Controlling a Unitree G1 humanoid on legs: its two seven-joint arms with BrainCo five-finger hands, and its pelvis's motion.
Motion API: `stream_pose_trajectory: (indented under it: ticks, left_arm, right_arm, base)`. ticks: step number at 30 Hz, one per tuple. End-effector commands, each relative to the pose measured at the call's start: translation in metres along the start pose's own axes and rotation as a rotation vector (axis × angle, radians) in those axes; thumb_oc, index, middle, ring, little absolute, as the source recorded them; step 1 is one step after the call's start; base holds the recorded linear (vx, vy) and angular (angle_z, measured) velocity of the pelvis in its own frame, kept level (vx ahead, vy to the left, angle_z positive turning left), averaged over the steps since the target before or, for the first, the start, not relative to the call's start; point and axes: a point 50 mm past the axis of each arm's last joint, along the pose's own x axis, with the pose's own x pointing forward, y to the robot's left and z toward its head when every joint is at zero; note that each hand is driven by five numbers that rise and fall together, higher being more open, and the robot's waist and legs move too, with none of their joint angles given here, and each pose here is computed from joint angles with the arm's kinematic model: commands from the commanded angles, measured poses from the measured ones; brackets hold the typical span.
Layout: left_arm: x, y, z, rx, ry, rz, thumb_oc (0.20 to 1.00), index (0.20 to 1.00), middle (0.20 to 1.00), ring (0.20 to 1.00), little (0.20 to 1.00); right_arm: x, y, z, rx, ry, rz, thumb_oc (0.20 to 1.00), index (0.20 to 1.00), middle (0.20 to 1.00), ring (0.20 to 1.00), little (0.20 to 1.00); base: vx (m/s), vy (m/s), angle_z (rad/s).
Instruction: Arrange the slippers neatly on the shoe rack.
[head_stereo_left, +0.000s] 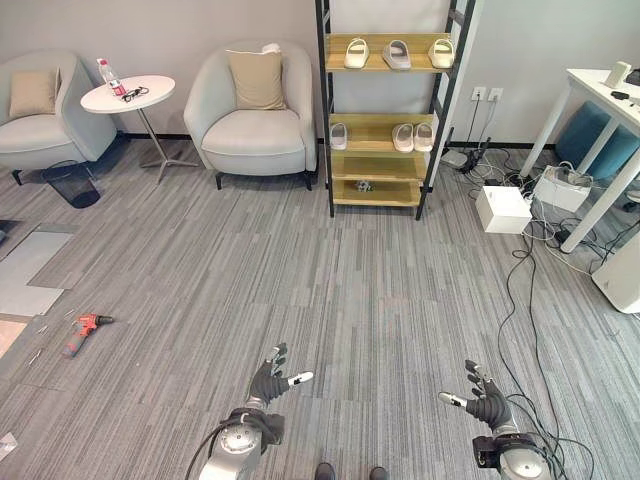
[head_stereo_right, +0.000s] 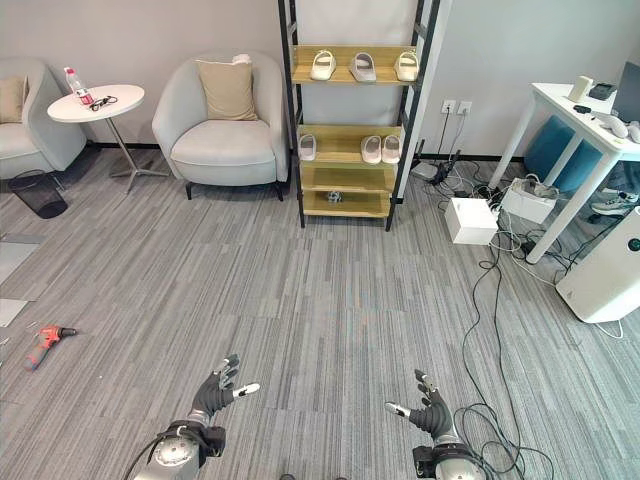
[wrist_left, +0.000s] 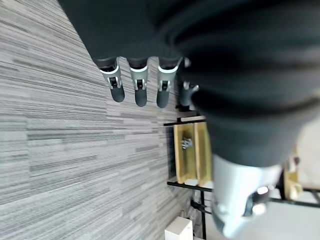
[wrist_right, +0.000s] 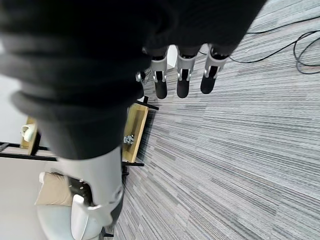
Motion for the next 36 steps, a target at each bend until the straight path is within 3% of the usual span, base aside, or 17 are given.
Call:
stream_pose_trajectory:
  ticks: [1,27,36]
  left_arm:
    - [0.010,0.009,0.028,-0.008,-0.128,0.009,1.000,1.000,1.000,1.000,1.000]
    - [0.019,0.027,0.042,-0.010,-0.164,0.125,1.000,1.000,1.000,1.000,1.000]
    - [0.025,0.026,0.044,-0.028,-0.158,0.139,1.000,1.000,1.000,1.000,1.000]
  right_arm:
    - [0.006,0.001,0.016,-0.013,-0.076,0.016,1.000,1.000,1.000,1.000,1.000]
    - [0.025,0.013,0.055,0.006,-0.202,0.044,1.000,1.000,1.000,1.000,1.000]
    - [0.022,0.011,0.049,0.020,-0.189,0.025,1.000,1.000,1.000,1.000,1.000]
  base:
    - [0.00,0.000,0.00]
    - [0.01,0.055,-0.04]
    - [0.21,-0.086,0.01]
